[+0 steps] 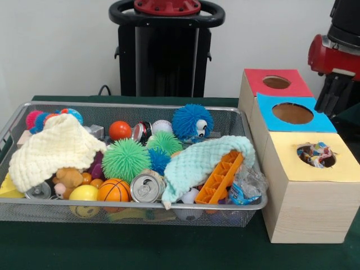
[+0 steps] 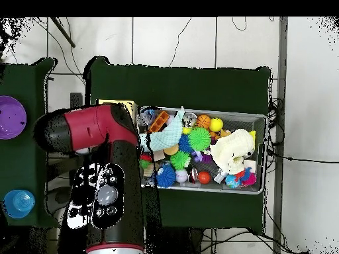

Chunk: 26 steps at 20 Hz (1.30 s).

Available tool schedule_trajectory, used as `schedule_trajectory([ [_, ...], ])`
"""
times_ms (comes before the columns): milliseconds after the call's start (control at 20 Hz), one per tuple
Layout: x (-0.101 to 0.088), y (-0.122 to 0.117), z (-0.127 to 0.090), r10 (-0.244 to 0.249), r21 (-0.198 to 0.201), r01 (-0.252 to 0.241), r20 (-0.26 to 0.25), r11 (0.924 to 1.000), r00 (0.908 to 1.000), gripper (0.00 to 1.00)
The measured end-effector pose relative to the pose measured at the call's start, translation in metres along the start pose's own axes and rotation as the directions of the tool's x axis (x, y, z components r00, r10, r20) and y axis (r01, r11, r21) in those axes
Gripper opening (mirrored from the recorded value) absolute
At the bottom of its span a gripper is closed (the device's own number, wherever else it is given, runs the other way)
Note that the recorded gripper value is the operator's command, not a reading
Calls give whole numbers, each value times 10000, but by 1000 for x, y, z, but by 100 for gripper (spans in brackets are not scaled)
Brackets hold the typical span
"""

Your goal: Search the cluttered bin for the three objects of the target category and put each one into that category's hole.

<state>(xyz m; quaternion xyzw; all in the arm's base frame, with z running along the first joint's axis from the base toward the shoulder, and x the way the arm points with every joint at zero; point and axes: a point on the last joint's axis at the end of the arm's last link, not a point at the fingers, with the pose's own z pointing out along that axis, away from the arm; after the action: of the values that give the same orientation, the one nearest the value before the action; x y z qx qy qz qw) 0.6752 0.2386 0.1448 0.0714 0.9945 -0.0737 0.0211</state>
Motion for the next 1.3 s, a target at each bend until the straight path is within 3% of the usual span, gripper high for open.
schedule_trajectory([
  [250, -14, -15, 8, 277, -143, -276, 70, 9995, 9996, 0],
  [650, -53, -73, 29, 1262, -490, -1267, -122, 9907, 9919, 0],
  [700, -62, -89, 32, 1524, -615, -1532, -178, 9863, 9882, 100],
  [1000, -80, -120, 38, 1814, -955, -1831, -262, 9784, 9831, 100],
  [1300, -97, -152, 49, 1720, -1334, -1705, -2, 9763, 9851, 100],
])
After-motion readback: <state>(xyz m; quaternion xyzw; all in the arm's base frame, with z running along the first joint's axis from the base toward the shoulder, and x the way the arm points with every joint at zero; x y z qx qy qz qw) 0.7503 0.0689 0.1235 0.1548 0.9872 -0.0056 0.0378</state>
